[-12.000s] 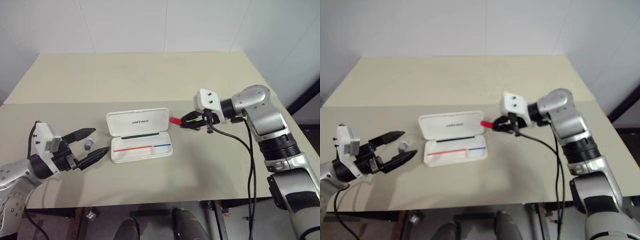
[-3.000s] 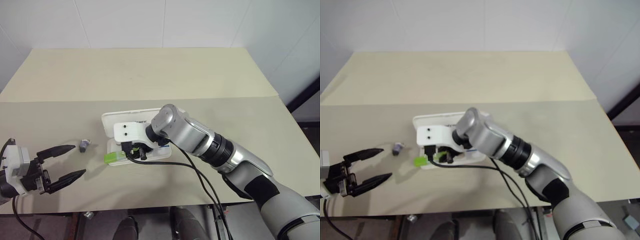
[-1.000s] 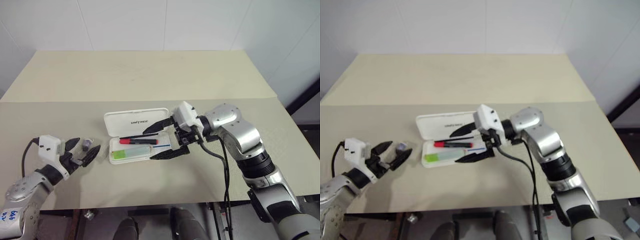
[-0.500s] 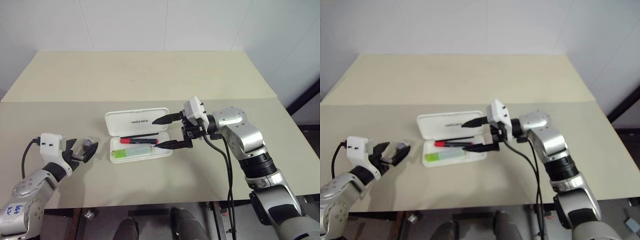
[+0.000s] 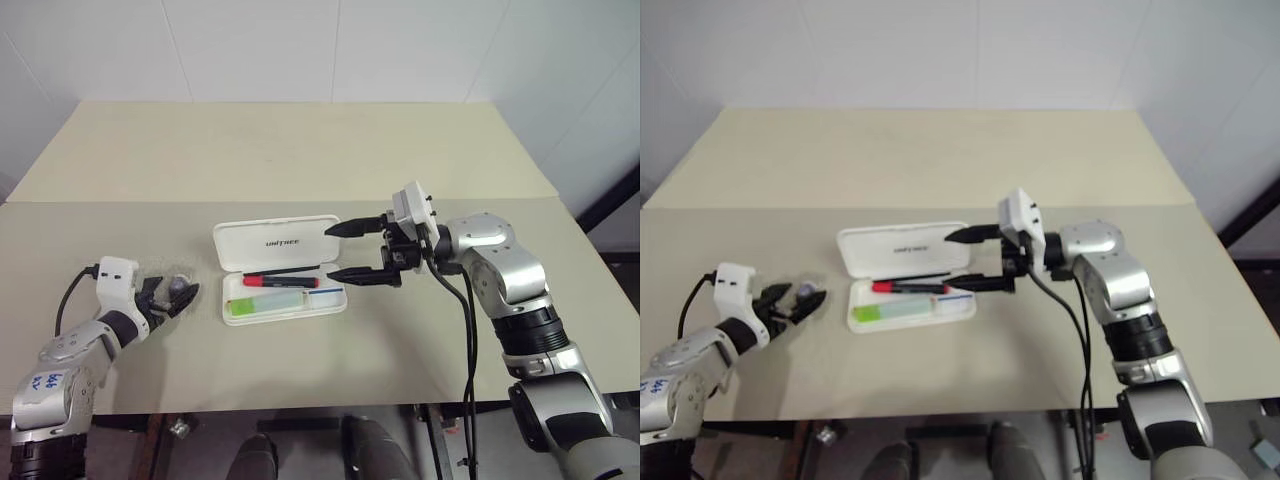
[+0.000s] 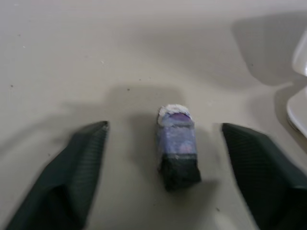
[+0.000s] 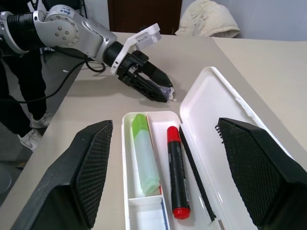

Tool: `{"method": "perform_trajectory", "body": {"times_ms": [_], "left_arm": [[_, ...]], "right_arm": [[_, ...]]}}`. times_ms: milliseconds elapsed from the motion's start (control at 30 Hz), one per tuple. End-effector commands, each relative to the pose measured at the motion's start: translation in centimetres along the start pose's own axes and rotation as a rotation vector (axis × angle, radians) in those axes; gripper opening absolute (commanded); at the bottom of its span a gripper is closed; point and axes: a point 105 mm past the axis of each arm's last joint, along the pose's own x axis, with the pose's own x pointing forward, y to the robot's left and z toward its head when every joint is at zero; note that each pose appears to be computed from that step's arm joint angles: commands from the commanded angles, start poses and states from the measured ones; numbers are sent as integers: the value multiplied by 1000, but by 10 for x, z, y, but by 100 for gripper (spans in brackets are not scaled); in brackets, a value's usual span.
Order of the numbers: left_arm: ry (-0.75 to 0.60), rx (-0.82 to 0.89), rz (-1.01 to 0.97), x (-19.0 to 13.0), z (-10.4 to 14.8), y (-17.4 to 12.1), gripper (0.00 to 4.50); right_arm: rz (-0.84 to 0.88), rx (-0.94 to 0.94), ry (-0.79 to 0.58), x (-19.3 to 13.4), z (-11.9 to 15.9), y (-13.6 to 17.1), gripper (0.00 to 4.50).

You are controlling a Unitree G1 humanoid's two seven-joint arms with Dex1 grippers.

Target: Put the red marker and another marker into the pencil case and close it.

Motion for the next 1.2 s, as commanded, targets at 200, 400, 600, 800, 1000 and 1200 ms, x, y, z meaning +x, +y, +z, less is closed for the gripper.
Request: {"method": "perform_trajectory", "body": {"times_ms": [200,400,600,800,1000,1200], "left_arm": [[17,40,-74,3,7,-10,90],[-77,159,-80,-1,50,-12,37],[-214,298,-224,-12,113,-41,37],[-301,406,-477,-21,157,-92,37],[-296,441,-816,-21,158,-147,37],[-182,358,-1022,-4,127,-178,37]], "right_arm": [[-39,-10,-10,-16,10,-4,450],[-98,-19,4,-30,4,-16,450],[-66,19,-41,-50,1,-13,450],[-25,12,22,-64,-15,-7,450],[-43,28,69,-85,-30,-4,450],[-96,21,92,-98,-38,-3,450]]}}
